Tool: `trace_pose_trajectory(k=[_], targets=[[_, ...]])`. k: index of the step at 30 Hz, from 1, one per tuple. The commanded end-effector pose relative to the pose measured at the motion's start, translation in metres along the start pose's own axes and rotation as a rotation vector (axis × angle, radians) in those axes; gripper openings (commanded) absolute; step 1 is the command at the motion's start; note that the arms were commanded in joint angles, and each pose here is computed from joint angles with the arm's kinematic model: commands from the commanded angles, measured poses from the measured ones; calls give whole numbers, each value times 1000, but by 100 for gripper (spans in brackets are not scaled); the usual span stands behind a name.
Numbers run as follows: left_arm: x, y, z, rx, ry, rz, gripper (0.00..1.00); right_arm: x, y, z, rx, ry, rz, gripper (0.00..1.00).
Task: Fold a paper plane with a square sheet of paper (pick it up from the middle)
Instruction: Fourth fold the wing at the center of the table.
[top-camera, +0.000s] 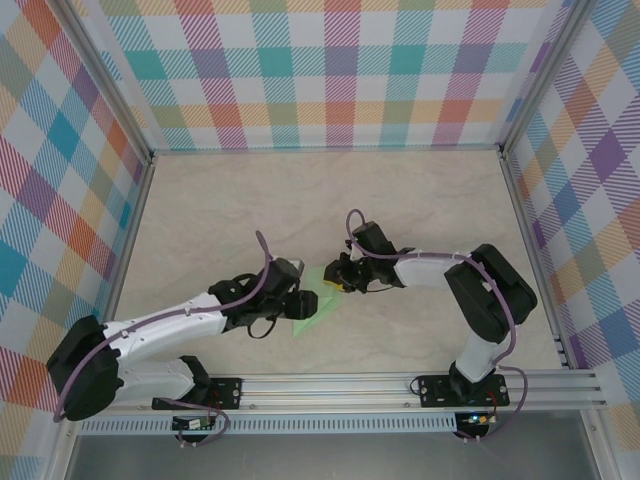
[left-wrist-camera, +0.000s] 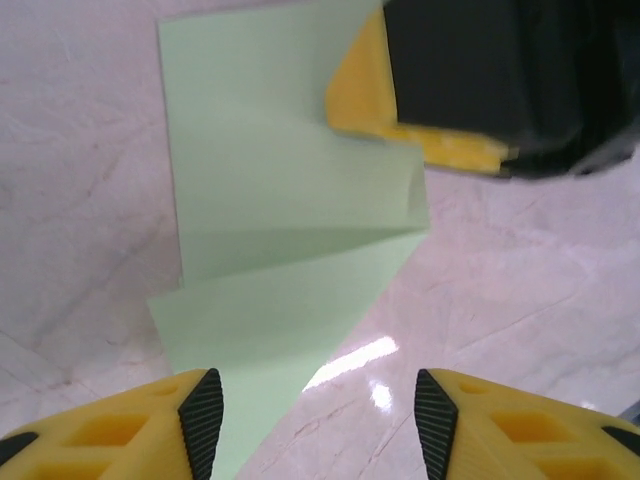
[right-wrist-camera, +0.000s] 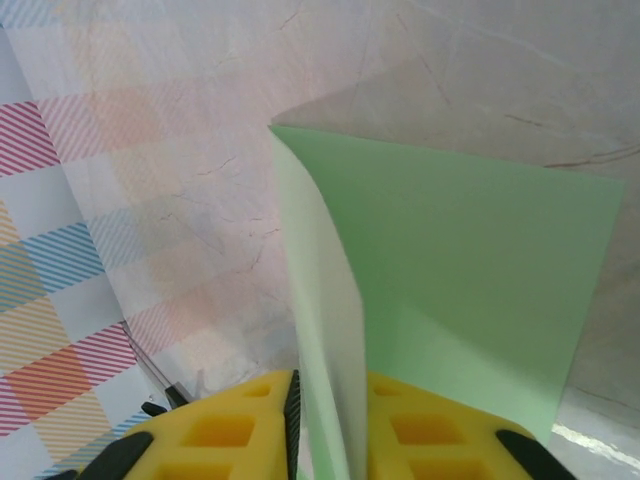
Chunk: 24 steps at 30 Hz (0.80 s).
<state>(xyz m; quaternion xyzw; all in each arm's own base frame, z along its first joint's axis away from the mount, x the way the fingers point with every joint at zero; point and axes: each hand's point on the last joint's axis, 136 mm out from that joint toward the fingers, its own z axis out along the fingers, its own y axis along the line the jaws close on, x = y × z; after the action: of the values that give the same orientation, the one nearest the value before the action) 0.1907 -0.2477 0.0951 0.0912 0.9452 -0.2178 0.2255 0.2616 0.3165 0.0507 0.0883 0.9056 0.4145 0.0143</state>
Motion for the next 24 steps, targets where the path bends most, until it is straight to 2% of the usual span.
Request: trace_pose_trajectory(k=[1, 7, 14, 18, 24], targets=[[10, 16, 10, -159, -35, 47, 59, 0, 20, -9, -43, 7, -22, 24], [15, 16, 31, -274, -40, 124, 61, 0, 25, -7, -66, 18, -6, 24], [24, 12, 45, -288, -22, 152, 60, -1, 25, -6, -56, 21, 5, 24], [26, 14, 44, -305, -33, 161, 59, -1, 22, -5, -43, 18, 13, 24], [17, 11, 25, -314, -117, 169, 61, -1, 20, -5, -37, 19, 19, 25]])
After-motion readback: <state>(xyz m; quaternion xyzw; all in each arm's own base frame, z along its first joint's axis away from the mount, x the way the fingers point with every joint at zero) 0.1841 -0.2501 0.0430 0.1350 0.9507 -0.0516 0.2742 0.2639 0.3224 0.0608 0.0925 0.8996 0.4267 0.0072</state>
